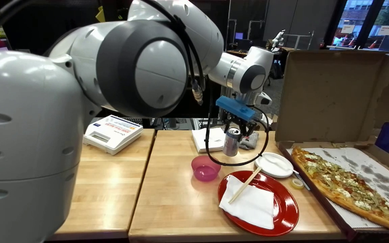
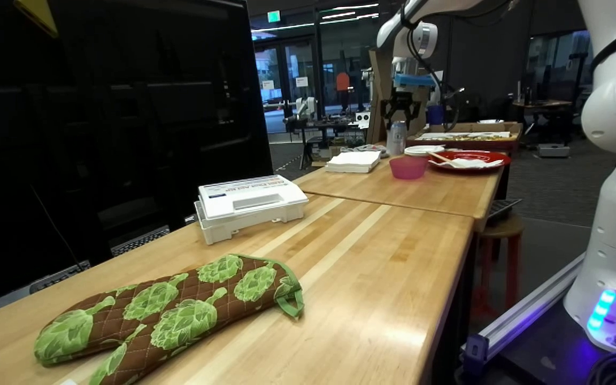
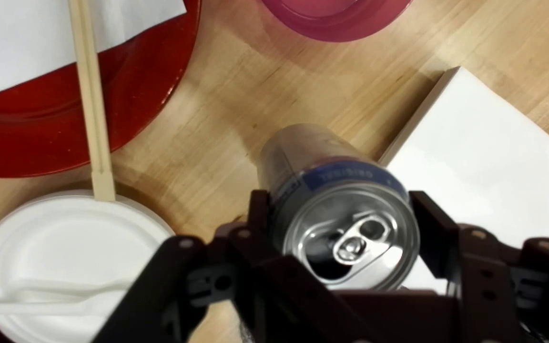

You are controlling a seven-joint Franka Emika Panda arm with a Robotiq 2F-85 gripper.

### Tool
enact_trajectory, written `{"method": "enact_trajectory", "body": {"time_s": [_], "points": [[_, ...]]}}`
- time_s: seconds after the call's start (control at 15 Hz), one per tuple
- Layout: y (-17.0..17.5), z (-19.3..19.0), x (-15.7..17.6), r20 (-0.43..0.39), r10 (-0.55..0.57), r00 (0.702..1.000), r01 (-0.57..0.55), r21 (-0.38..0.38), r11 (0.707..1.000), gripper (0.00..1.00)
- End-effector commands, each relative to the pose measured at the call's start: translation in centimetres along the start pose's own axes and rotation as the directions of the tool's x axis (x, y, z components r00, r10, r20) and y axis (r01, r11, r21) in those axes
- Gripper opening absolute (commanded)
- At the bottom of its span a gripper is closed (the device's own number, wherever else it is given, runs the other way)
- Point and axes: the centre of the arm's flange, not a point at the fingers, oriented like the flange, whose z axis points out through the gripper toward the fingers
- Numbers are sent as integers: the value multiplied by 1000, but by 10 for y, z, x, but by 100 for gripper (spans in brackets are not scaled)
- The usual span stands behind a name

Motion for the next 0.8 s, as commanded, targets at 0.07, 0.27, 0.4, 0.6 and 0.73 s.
{"method": "enact_trajectory", "body": {"time_s": [0.07,0.27,0.4,0.6,0.73], "points": [[-7,2,9,4,10,1000,-10,-27,1000,46],[-7,4,11,13,13,1000,-13,-33,999,46],[-7,5,11,20,16,1000,-15,-35,999,46],[-8,5,11,33,18,999,-17,-39,999,46],[-8,4,11,43,19,999,-17,-45,999,46]]}}
